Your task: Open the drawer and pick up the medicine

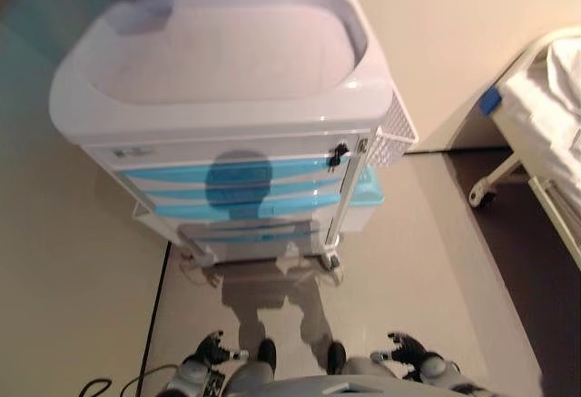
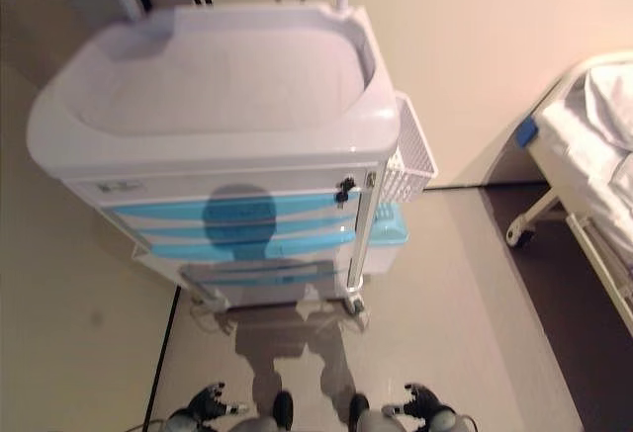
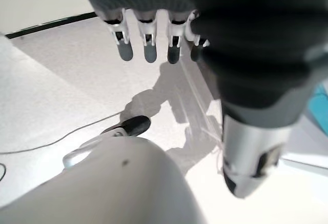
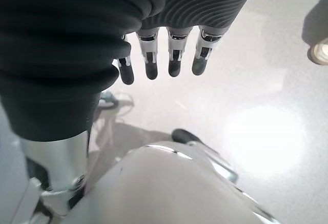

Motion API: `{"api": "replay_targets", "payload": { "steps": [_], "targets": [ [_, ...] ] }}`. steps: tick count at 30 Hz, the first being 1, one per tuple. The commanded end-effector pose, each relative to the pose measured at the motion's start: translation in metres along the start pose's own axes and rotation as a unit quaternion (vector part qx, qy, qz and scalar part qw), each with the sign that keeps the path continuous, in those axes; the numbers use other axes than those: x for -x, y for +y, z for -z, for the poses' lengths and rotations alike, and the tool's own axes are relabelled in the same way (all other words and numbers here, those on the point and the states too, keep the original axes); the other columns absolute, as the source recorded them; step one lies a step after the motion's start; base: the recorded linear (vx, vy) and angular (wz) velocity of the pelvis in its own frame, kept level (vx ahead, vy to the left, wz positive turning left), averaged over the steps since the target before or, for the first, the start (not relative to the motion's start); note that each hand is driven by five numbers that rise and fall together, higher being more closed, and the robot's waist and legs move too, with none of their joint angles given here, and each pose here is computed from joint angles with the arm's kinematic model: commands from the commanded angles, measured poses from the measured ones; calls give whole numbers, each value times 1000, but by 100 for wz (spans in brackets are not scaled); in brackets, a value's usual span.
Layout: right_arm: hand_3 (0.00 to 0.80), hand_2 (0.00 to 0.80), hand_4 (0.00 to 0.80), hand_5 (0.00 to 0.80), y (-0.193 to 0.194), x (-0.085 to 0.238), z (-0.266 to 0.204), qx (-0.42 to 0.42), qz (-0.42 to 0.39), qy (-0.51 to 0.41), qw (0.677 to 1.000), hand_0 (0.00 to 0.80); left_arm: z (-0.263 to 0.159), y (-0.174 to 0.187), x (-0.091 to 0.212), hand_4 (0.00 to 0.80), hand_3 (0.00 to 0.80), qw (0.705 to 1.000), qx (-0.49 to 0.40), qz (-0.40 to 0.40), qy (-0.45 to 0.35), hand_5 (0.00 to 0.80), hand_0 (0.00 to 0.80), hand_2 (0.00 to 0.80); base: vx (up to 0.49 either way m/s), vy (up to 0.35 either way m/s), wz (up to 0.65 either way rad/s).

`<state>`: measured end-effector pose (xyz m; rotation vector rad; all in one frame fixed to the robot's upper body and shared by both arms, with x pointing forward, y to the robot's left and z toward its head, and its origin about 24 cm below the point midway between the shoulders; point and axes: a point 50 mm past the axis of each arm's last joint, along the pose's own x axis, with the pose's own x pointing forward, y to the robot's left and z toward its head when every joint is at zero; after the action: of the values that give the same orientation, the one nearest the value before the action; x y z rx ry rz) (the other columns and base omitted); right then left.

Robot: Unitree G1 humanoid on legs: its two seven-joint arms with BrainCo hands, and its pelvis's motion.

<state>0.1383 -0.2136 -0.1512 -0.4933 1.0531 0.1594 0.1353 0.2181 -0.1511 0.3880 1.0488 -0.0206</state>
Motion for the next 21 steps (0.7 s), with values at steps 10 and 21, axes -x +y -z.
{"api": "replay_targets", "payload": {
  "steps": [10,21],
  "targets": [
    [0,0,0,0,-46,0,-70,1,95,-137,986,0,-119,26,3,0,0,954,206,-43,-215,0,0,0,-128,20,8],
    [0,0,0,0,-70,2,-59,-15,132,-116,984,0,-215,42,48,0,0,831,382,40,-402,0,0,0,-47,14,3]
  ]
}}
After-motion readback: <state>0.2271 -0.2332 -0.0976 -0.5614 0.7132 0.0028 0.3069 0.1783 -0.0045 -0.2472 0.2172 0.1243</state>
